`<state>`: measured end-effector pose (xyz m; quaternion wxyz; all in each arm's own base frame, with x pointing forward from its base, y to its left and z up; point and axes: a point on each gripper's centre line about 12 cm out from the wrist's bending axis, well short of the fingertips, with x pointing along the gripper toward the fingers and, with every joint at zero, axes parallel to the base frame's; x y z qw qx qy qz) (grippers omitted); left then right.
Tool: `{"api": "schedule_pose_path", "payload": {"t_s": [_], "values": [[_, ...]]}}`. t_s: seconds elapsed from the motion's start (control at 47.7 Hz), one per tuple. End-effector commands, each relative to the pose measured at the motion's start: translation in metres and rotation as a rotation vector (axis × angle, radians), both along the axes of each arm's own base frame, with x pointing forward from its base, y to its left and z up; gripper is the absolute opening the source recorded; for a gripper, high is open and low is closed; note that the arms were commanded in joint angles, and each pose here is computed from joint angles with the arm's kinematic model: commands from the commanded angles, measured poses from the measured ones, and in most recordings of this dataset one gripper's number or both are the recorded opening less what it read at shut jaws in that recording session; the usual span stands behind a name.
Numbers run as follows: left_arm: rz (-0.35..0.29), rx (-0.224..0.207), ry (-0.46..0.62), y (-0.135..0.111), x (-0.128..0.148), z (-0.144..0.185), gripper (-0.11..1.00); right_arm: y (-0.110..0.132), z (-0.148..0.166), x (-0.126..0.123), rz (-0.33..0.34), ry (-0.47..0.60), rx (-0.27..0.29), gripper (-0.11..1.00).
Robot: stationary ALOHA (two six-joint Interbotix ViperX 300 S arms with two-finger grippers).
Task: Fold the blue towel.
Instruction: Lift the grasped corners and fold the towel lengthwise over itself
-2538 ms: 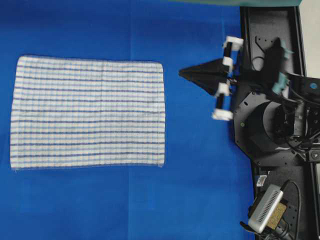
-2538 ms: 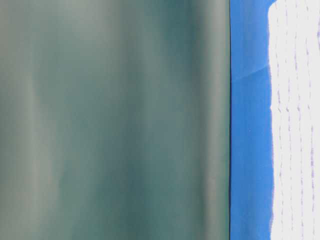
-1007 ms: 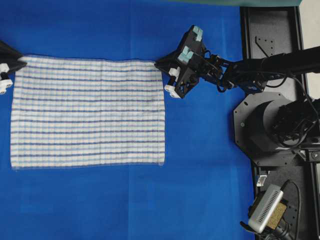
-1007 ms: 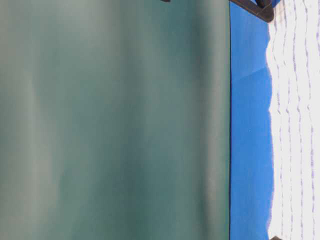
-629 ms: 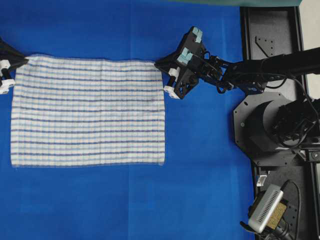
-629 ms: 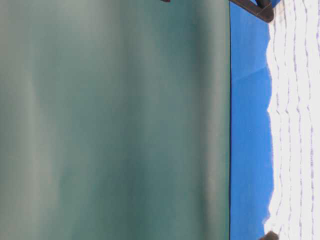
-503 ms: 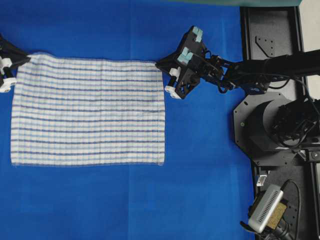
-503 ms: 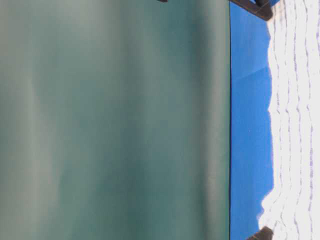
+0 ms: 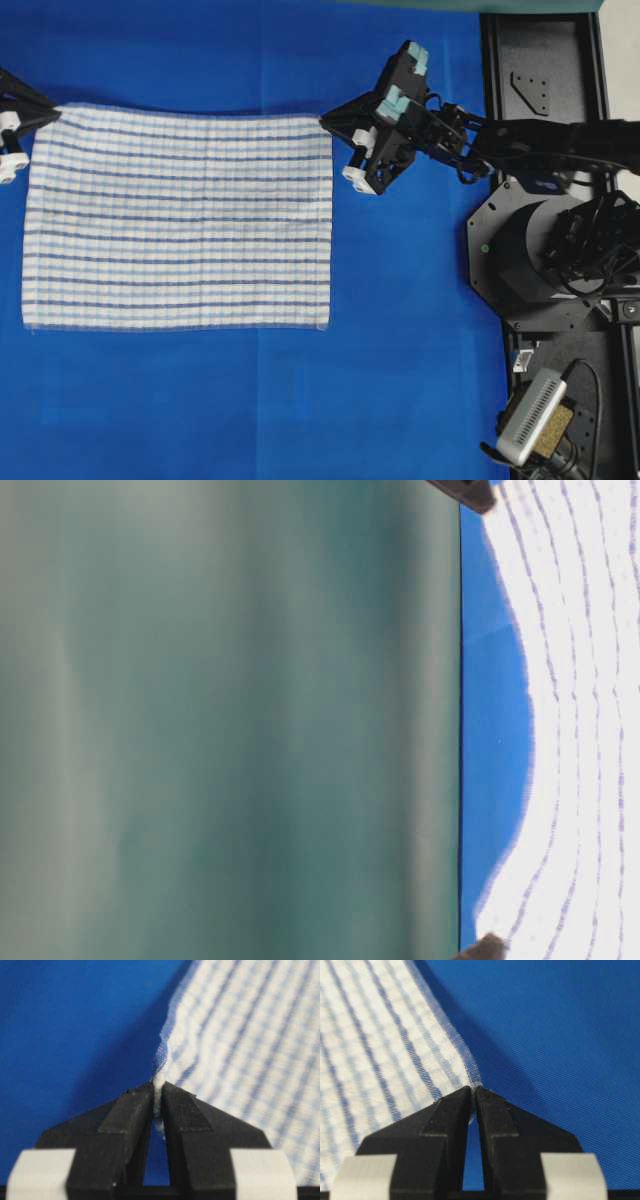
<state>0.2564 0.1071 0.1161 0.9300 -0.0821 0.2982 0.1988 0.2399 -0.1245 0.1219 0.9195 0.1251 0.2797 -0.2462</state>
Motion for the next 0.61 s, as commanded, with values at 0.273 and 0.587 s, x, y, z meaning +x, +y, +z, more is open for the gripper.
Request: {"api": "schedule_pose_path", "payload": {"t_s": [0.273,0.587], "values": [[-0.199,-0.013,-0.076,-0.060,0.002,0.045,0.05,0.046,0.031,-0.006,0.066,-0.122,0.060,0.17],[-0.309,-0.119,-0.111,-0.107,-0.011,0.046,0.05,0.100,0.036,-0.009,0.184,-0.165,0.187,0.17]]}}
